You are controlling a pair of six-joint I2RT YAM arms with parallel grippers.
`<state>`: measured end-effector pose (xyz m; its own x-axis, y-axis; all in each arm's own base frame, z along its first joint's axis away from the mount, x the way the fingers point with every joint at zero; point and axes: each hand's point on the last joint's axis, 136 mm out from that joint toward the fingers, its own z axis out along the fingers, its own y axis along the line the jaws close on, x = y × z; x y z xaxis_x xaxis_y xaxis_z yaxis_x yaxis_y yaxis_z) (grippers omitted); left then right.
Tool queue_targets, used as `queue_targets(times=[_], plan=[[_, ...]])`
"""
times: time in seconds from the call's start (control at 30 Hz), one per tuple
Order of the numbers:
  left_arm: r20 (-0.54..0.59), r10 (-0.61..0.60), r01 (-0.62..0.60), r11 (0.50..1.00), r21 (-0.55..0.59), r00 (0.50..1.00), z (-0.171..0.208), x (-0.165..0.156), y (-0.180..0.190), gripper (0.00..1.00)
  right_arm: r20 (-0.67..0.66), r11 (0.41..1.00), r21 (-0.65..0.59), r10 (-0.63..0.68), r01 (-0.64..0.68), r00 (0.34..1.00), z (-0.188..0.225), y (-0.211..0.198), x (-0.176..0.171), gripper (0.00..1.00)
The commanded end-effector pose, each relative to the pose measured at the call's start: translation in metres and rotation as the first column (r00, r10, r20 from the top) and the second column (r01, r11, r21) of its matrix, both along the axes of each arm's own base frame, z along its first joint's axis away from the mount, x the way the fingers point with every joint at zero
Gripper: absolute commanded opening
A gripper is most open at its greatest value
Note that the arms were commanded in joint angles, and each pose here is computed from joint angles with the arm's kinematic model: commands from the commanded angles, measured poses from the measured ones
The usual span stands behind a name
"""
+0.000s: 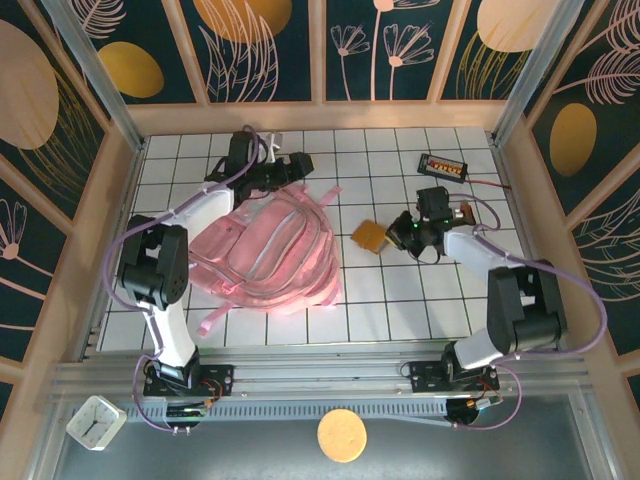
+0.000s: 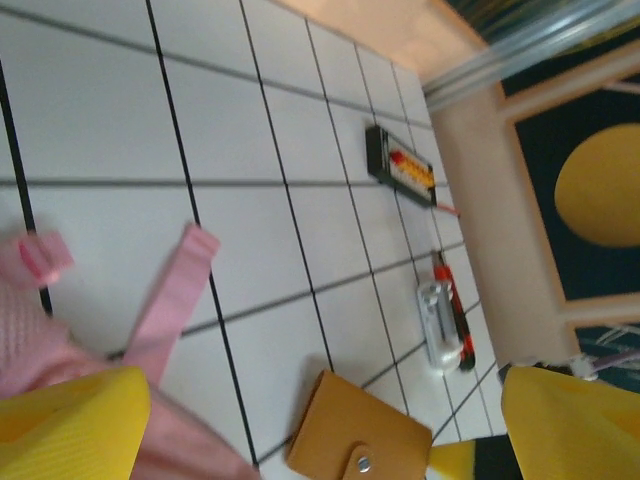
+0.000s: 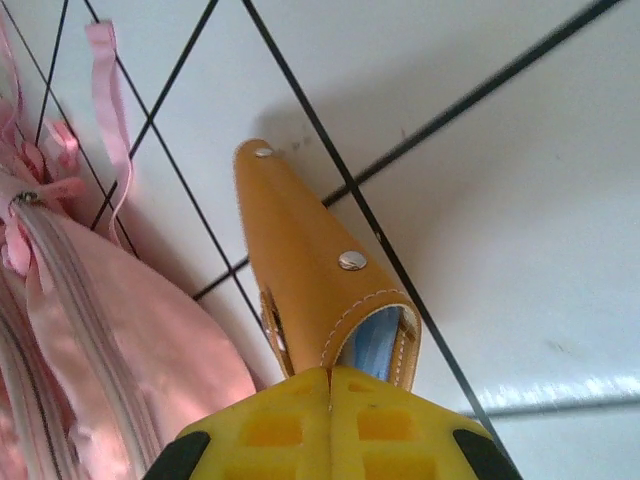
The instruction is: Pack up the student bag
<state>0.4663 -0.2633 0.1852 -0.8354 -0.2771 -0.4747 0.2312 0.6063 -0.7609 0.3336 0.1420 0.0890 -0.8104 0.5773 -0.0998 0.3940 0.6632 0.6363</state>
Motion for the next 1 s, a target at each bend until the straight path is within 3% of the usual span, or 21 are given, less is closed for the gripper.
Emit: queue_targets(times=[0.0,0.07,0.2,0.33,0.43,0.63,0.8,0.97], plan=[[0.009,-0.013,0.012,0.997,0.082,1.000,0.002,-0.024,0.009,0.90,0.104,0.999,-0.031,0.033,-0.030,0.994,0.033,-0.004,0.001,0.00],[0.022,-0.014,0.009,0.977,0.212,1.000,-0.002,-0.037,0.017,0.90,0.124,0.998,-0.038,0.048,-0.043,0.991,0.043,-0.004,0.002,0.00],[0.033,-0.028,0.009,0.880,0.475,0.999,-0.014,-0.068,0.040,0.89,0.148,0.998,-0.022,0.057,-0.054,0.987,0.056,-0.002,0.000,0.00],[0.051,-0.033,-0.005,0.791,0.612,0.998,-0.015,-0.099,0.060,0.87,0.173,0.998,-0.012,0.069,-0.067,0.983,0.068,0.001,0.000,0.00],[0.059,-0.097,0.024,0.689,0.724,0.994,-0.014,-0.121,0.061,0.86,0.184,0.997,-0.007,0.074,-0.074,0.980,0.073,0.002,0.000,0.00],[0.042,-0.209,0.080,0.540,0.838,0.977,-0.025,-0.147,0.049,0.84,0.195,0.996,0.000,0.090,-0.091,0.977,0.076,0.005,0.000,0.00],[0.019,-0.218,0.092,0.490,0.867,0.976,-0.038,-0.146,0.043,0.72,0.205,0.995,0.006,0.095,-0.098,0.974,0.080,0.006,-0.004,0.00],[-0.012,-0.204,0.104,0.448,0.888,0.979,-0.051,-0.142,0.046,0.67,0.214,0.995,0.010,0.095,-0.099,0.972,0.083,0.006,-0.007,0.00]])
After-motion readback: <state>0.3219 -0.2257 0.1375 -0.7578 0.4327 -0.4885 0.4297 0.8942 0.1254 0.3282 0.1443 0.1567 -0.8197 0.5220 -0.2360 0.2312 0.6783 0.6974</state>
